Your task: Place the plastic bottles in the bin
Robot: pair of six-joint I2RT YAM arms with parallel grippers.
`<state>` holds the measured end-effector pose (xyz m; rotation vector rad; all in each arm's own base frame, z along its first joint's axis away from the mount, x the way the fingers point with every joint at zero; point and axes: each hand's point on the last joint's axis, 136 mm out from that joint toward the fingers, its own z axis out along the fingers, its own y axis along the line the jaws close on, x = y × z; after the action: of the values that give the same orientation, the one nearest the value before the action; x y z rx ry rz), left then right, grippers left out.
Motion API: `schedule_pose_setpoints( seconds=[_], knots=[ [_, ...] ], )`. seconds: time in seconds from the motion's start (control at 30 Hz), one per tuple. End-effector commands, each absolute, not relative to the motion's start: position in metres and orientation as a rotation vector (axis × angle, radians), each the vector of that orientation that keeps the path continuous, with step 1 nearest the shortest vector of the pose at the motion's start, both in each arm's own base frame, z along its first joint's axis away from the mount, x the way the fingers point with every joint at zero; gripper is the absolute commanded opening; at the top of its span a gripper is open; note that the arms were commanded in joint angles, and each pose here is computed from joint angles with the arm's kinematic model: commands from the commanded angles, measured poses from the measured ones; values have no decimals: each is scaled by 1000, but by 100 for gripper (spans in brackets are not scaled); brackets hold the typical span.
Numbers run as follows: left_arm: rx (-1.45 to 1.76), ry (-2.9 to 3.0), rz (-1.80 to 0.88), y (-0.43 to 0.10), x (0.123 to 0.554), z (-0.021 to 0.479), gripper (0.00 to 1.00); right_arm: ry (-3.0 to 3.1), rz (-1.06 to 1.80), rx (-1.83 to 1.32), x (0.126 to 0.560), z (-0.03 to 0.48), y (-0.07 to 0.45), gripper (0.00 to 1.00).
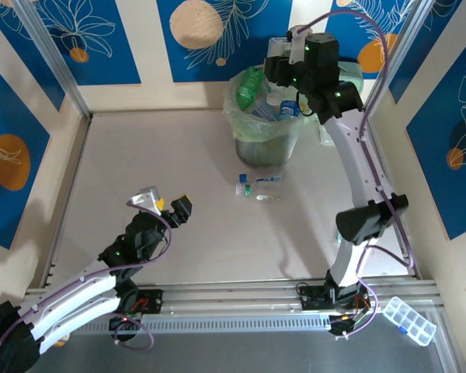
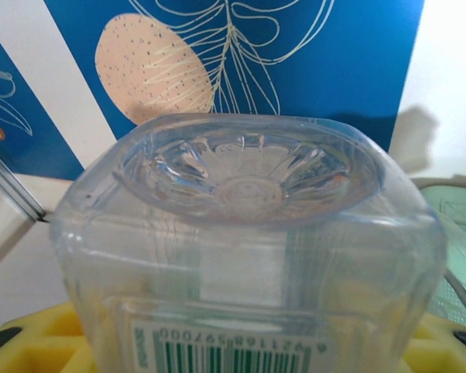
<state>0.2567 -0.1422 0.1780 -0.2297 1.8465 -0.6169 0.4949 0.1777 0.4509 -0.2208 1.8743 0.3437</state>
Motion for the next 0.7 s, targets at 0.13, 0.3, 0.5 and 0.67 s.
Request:
schedule_pose_setpoints(
  seconds=[0.13, 0.3, 0.5, 0.67],
  knots=[
    [-209, 1789, -668, -148, 257, 199, 92, 1916, 251, -413, 514, 427, 217, 25],
    [-210, 1793, -664, -149, 258, 198, 92, 1926, 233, -510, 524, 404, 247, 25],
    [-208, 1797, -671, -150, 258, 197, 92, 1993, 264, -580, 530, 364, 267, 25],
    [-208, 1798, -671, -150, 258, 197, 92, 2069, 248, -629, 534, 326, 277, 24]
  ],
)
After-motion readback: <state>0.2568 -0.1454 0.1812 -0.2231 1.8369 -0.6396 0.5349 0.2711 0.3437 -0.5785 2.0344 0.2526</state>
